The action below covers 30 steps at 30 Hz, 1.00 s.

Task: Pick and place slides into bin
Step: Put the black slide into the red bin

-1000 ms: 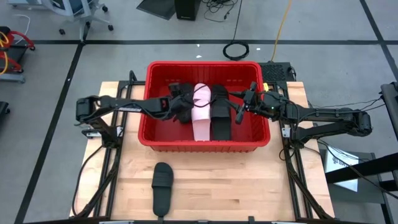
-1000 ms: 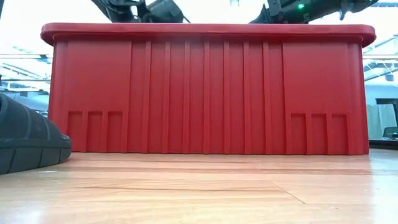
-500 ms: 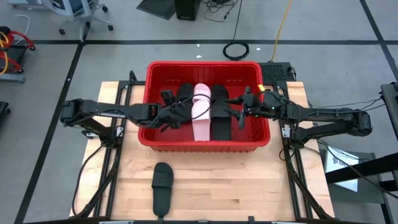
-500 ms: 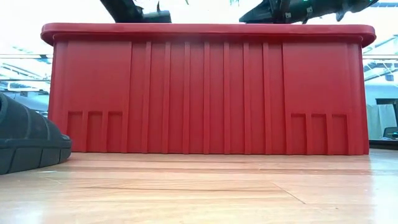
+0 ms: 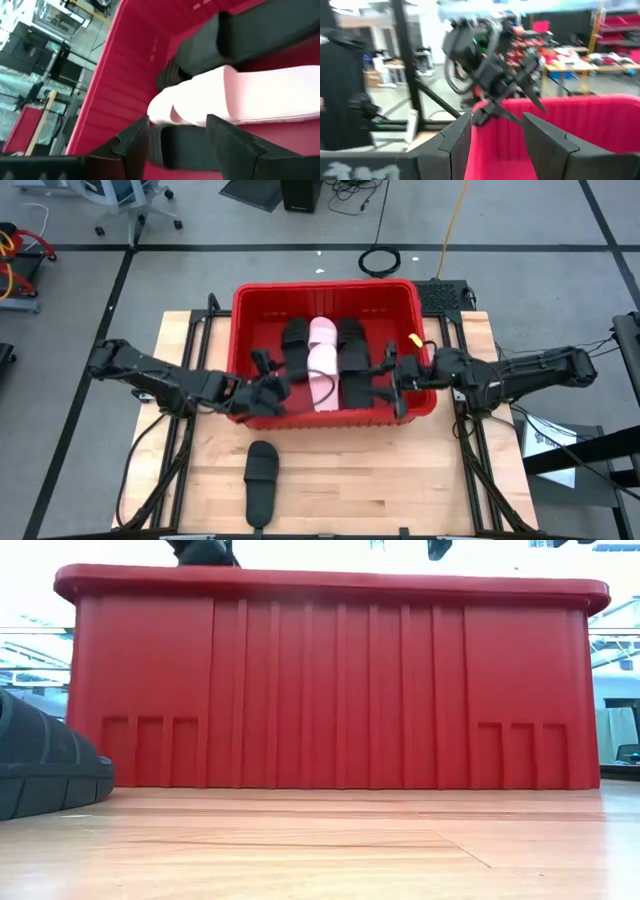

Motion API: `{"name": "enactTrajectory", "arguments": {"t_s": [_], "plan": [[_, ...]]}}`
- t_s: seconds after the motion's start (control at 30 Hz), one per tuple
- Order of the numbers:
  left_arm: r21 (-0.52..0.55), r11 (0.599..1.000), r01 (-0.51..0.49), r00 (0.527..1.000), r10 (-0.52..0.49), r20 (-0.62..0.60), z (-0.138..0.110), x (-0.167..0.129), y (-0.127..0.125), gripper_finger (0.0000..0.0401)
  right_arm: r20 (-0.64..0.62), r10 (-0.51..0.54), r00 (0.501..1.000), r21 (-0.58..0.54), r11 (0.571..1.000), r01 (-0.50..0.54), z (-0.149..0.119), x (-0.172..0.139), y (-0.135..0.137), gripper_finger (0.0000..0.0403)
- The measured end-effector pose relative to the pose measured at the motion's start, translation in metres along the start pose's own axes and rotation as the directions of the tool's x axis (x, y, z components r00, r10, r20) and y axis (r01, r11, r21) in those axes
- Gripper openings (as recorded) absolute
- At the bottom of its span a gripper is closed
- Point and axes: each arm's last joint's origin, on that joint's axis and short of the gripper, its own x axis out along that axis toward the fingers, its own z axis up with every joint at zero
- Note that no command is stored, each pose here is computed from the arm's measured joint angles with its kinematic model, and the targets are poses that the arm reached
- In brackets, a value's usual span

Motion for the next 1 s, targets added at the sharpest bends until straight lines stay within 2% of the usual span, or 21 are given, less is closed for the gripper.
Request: {"name": "enactTrajectory", "arguments": {"t_s": [0.27, 0.43, 0.6, 0.73, 0.87, 1.0], "plan": [[0.029, 1.0, 0.007, 0.996, -0.01, 0.093, 0.004, -0.033, -0.027, 0.0205, 0.075, 0.114, 0.991, -0.032, 0.993, -0.111, 0.006, -0.001, 0.027, 0.0164], [0.012, 0.995, -0.102, 0.985, 0.1, 0.144, 0.005, -0.052, -0.037, 0.0205, 0.079, 0.143, 0.987, -0.041, 0.989, -0.14, 0.006, -0.002, 0.034, 0.0164], [-0.022, 1.0, -0.005, 0.966, 0.011, 0.258, 0.012, -0.076, -0.052, 0.0204, 0.046, 0.16, 0.986, -0.027, 0.987, -0.159, 0.003, -0.002, 0.039, 0.0164], [-0.015, 0.999, 0.046, 0.944, -0.039, 0.327, 0.015, -0.093, -0.06, 0.0204, 0.013, 0.112, 0.994, -0.013, 0.994, -0.111, -0.003, 0.001, 0.042, 0.0164], [-0.027, 0.998, 0.063, 0.941, -0.05, 0.335, 0.012, -0.1, -0.069, 0.0204, -0.013, 0.112, 0.994, -0.008, 0.994, -0.112, -0.01, 0.006, 0.044, 0.0164], [-0.005, 1.0, 0.031, 0.961, -0.028, 0.274, 0.007, -0.088, -0.08, 0.0204, -0.02, 0.113, 0.993, 0.011, 0.994, -0.113, -0.014, 0.011, 0.045, 0.0164]]}}
